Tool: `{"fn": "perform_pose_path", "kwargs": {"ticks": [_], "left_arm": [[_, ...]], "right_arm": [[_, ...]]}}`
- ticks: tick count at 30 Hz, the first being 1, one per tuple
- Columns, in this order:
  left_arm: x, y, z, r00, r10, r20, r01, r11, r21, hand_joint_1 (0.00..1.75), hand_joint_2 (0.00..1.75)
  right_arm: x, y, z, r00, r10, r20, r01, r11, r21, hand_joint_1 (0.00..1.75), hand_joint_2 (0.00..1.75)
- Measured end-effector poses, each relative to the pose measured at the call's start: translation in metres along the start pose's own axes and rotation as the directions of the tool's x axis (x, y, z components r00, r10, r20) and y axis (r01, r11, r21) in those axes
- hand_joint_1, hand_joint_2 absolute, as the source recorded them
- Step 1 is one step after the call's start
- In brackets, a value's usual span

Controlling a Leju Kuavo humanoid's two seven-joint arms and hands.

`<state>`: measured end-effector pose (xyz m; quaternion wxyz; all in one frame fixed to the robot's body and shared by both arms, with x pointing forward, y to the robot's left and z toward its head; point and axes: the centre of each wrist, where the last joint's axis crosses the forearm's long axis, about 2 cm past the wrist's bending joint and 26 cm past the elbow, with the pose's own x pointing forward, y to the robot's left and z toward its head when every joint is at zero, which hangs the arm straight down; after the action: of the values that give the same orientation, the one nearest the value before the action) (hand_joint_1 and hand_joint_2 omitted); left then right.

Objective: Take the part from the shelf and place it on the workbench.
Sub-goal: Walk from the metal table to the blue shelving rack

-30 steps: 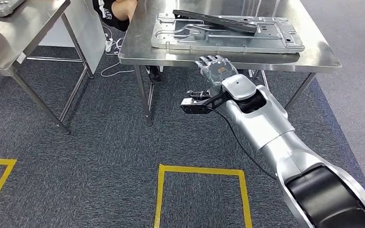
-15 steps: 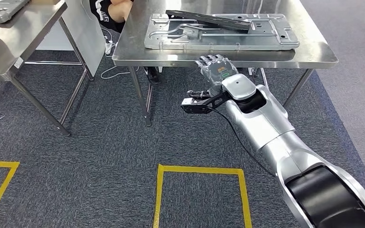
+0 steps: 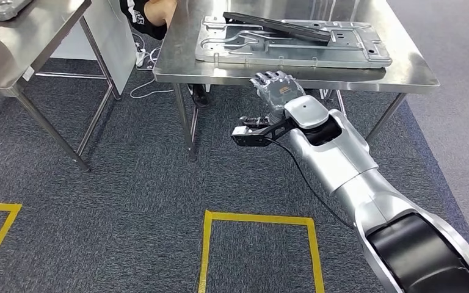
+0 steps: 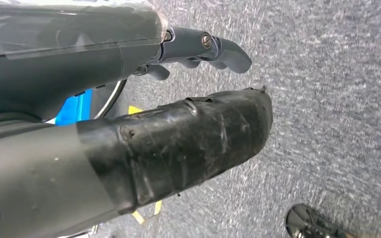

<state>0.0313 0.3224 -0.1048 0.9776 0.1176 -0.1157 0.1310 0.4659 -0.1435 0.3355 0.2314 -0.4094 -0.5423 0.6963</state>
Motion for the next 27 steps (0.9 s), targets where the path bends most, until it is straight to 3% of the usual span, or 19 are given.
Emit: {"fn": "perform_pose_path", "kwargs": {"ticks": [27], "left_arm": [[0.0003,-0.0011,0.0002,1.000,0.001,0.001,-0.001,1.000,-0.002,0.00,0.00]], "right_arm": [[-0.0008,-0.0027,-0.0003,1.000,0.003,-0.001,-0.003,1.000,-0.006,0.00,0.00]]}}
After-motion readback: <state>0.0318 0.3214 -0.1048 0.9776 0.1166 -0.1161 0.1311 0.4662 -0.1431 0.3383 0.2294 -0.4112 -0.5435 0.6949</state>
